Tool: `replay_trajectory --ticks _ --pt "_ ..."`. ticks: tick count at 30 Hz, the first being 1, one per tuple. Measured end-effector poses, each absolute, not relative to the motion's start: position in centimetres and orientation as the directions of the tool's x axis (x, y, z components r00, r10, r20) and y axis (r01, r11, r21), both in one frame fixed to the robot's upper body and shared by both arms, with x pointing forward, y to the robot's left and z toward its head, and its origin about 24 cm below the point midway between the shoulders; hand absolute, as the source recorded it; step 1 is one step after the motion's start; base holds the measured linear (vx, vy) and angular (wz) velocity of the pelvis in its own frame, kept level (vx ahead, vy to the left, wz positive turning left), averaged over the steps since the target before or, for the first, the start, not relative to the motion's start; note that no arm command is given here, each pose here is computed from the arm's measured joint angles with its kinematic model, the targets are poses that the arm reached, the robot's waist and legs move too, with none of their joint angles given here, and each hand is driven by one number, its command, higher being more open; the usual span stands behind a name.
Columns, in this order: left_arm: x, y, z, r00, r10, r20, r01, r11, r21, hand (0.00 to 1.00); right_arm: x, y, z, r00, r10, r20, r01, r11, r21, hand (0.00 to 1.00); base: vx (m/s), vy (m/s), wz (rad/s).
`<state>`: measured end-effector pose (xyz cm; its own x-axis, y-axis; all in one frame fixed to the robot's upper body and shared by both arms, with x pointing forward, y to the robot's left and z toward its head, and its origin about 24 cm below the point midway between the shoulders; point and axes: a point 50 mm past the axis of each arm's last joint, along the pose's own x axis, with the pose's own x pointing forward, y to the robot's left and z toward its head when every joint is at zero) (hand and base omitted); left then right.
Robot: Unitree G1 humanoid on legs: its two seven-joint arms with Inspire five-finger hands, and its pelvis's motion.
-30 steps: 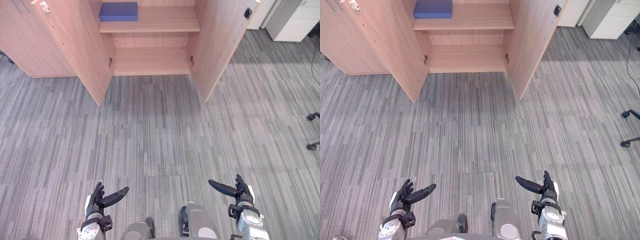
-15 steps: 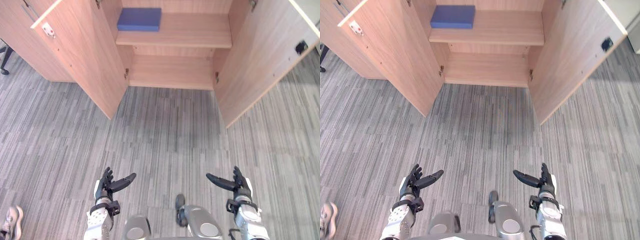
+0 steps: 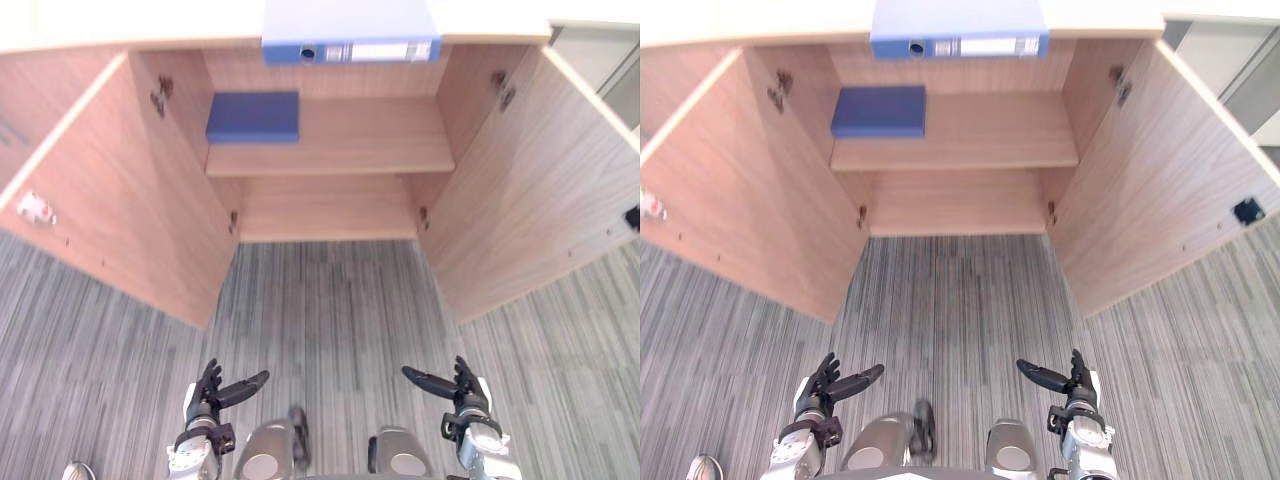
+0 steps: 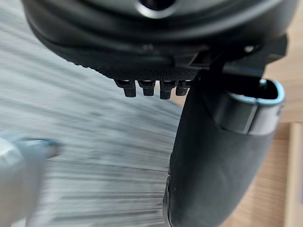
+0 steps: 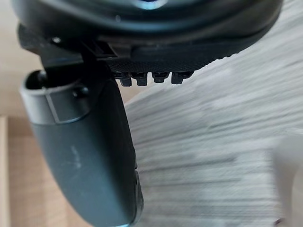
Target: Walk over to the cabinet, pick up the folder, carry it to the office cabinet, place the folder inside the office cabinet, then close the office cabinet door
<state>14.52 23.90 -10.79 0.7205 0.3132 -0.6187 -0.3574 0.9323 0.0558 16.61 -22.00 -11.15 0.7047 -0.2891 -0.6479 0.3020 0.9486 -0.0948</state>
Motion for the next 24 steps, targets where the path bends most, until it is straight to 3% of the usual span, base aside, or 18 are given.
replay_trajectory --ticks 5,12,17,24 --pt "15.2 24.8 -10.4 0.730 0.324 -0.602 -0.352 0.933 0.076 1.00 16.9 -21.8 -11.1 0.715 -0.266 -0.647 0.269 0.958 -0.096 1.00 0.51 -0.141 0.21" --pt "14.5 21.7 -11.9 0.699 0.272 -0.661 -0.363 0.932 -0.001 1.00 15.2 -23.2 -11.4 0.674 -0.318 -0.667 0.313 0.940 -0.132 1.00 0.45 -0.214 0.28" --pt "15.3 21.3 -11.1 0.734 0.261 -0.627 -0.354 0.935 -0.025 1.00 15.5 -22.8 -10.9 0.691 -0.344 -0.635 0.369 0.924 -0.099 1.00 0.30 -0.072 -0.15" --pt "18.0 21.8 -7.5 0.840 0.274 -0.469 -0.332 0.942 -0.045 1.00 13.9 -24.2 -11.5 0.630 -0.402 -0.664 0.446 0.888 -0.115 1.00 0.25 0.110 -0.01"
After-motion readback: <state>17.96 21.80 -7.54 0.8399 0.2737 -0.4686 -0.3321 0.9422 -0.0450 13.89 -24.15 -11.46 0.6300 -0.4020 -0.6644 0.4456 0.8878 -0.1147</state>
